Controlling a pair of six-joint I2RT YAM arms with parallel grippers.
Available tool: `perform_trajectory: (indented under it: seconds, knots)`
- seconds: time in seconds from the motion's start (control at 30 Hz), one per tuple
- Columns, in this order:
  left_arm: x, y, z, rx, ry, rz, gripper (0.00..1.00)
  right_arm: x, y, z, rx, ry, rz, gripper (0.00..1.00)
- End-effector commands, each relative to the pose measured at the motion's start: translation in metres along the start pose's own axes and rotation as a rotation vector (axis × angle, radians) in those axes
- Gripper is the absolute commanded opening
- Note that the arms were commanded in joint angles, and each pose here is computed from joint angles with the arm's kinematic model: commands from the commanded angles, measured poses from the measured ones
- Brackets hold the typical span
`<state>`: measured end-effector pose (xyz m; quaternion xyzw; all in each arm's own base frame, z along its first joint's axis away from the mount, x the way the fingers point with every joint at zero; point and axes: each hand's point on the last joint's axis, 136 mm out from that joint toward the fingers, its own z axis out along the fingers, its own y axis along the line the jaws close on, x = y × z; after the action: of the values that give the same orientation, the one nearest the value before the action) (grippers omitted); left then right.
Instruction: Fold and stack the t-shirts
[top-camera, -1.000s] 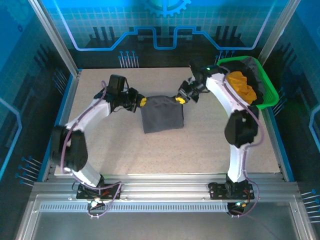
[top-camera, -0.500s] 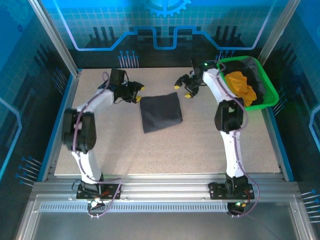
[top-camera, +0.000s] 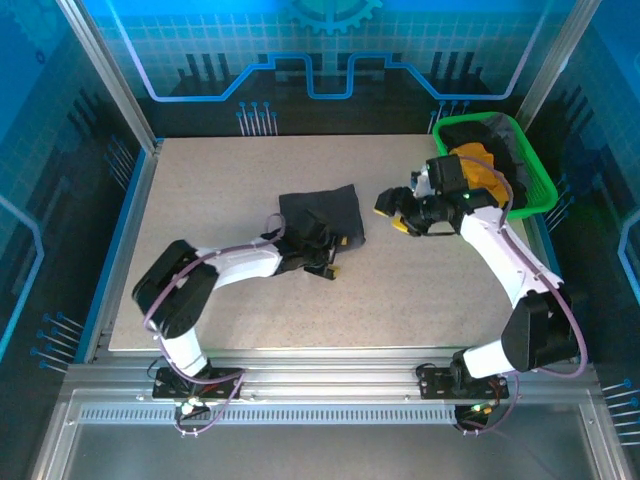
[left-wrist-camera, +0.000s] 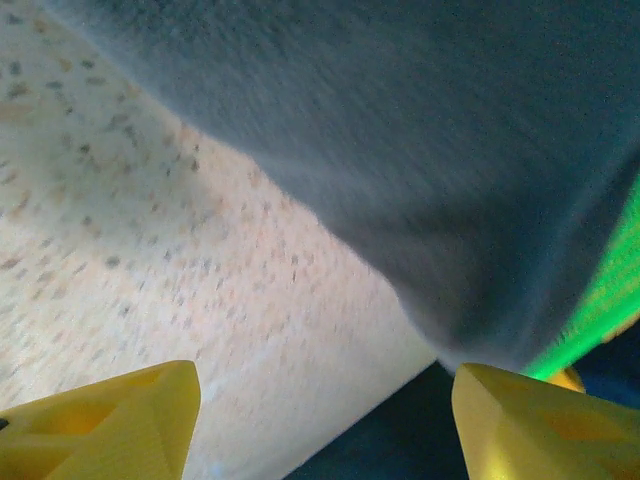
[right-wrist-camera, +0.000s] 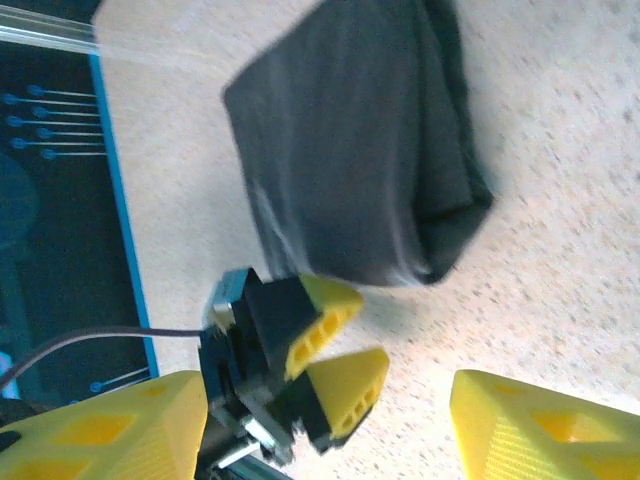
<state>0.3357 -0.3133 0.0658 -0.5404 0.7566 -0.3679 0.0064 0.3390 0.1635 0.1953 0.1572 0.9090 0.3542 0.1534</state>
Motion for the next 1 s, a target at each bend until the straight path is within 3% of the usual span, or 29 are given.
perform_trajectory:
  seconds: [0.0, 0.27, 0.47, 0.57, 0.67, 0.77, 0.97]
  knots:
    - [0.000, -0.044, 0.011, 0.166, -0.090, -0.112, 0.69, 0.005, -0.002, -0.012, -0.042, -0.015, -0.002, 0.67]
    - [0.000, -0.024, 0.034, 0.154, -0.155, -0.161, 0.66, 0.020, -0.016, -0.022, -0.042, -0.001, 0.015, 0.66]
    - [-0.012, -0.025, 0.045, 0.172, -0.198, -0.190, 0.52, 0.019, -0.016, -0.024, -0.058, 0.003, 0.024, 0.66]
    - [0.002, -0.041, 0.031, 0.211, -0.157, -0.187, 0.47, 0.018, -0.015, -0.026, -0.059, 0.006, 0.025, 0.66]
    - [0.028, -0.051, -0.006, 0.202, -0.120, -0.172, 0.53, 0.016, -0.016, -0.030, -0.059, -0.002, 0.021, 0.66]
    - [0.034, -0.039, -0.034, 0.135, -0.146, -0.182, 0.70, 0.013, -0.017, -0.031, -0.063, -0.006, 0.032, 0.66]
    - [0.029, -0.040, -0.005, 0.169, -0.138, -0.275, 0.71, 0.007, -0.010, -0.033, -0.094, -0.012, 0.045, 0.66]
